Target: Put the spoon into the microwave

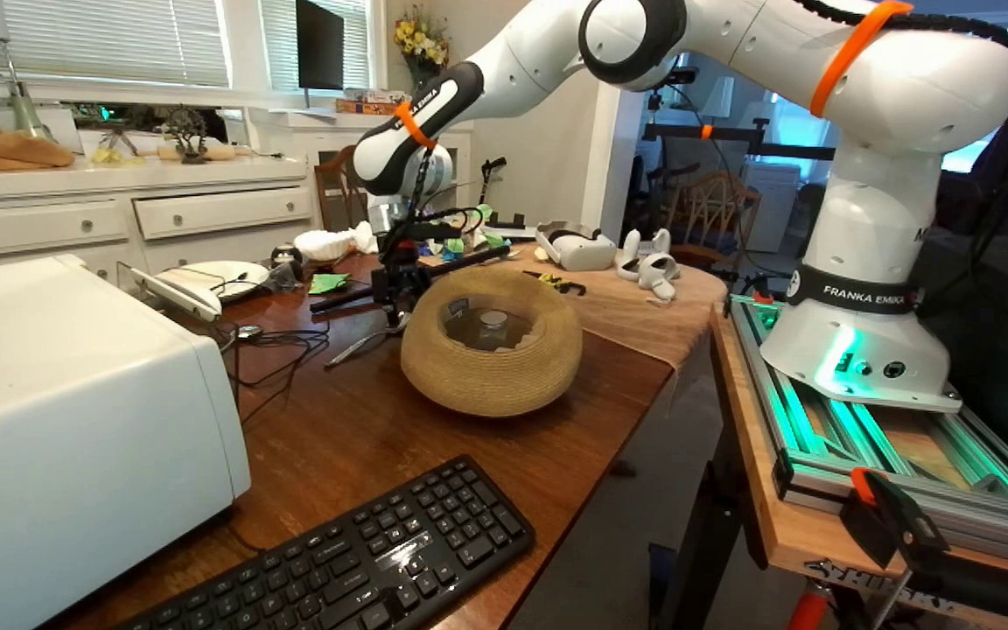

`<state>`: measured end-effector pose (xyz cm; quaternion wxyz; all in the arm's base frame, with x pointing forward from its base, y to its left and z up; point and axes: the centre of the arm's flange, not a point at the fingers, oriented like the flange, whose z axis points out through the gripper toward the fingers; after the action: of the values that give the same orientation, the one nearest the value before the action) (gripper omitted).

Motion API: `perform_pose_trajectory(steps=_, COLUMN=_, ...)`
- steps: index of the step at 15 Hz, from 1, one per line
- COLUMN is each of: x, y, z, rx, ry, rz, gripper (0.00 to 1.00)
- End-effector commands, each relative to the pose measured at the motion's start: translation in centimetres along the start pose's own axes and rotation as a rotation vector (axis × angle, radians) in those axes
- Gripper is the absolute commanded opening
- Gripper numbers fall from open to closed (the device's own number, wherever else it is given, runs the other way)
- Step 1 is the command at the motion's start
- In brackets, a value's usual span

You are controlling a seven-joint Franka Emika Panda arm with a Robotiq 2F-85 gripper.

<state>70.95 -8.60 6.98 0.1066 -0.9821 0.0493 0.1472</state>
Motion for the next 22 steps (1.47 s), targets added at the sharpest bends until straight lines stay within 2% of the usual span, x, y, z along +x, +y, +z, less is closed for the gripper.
perform_pose_trajectory(steps=1, x=1.2, y=0.8, z=1.2, rx=0.060, ry=-0.017, rz=-0.093, gripper=1.00)
perform_pose_trajectory(steps=5, x=1.1, y=1.7, z=1.2, rx=0.121, ry=-0.008, rz=-0.167, gripper=1.00)
perform_pose_trajectory(steps=14, x=1.2, y=3.3, z=1.3, rx=0.324, ry=0.033, rz=-0.220, gripper=1.00)
perform_pose_trajectory(steps=15, x=1.1, y=3.3, z=1.3, rx=0.345, ry=0.017, rz=-0.213, gripper=0.99)
perform_pose_trajectory(steps=16, x=0.1, y=2.9, z=-0.1, rx=0.278, ry=0.035, rz=-0.195, gripper=1.00)
perform_pose_trajectory(steps=22, x=0.7, y=2.9, z=0.2, rx=0.305, ry=0.033, rz=-0.219, gripper=1.00)
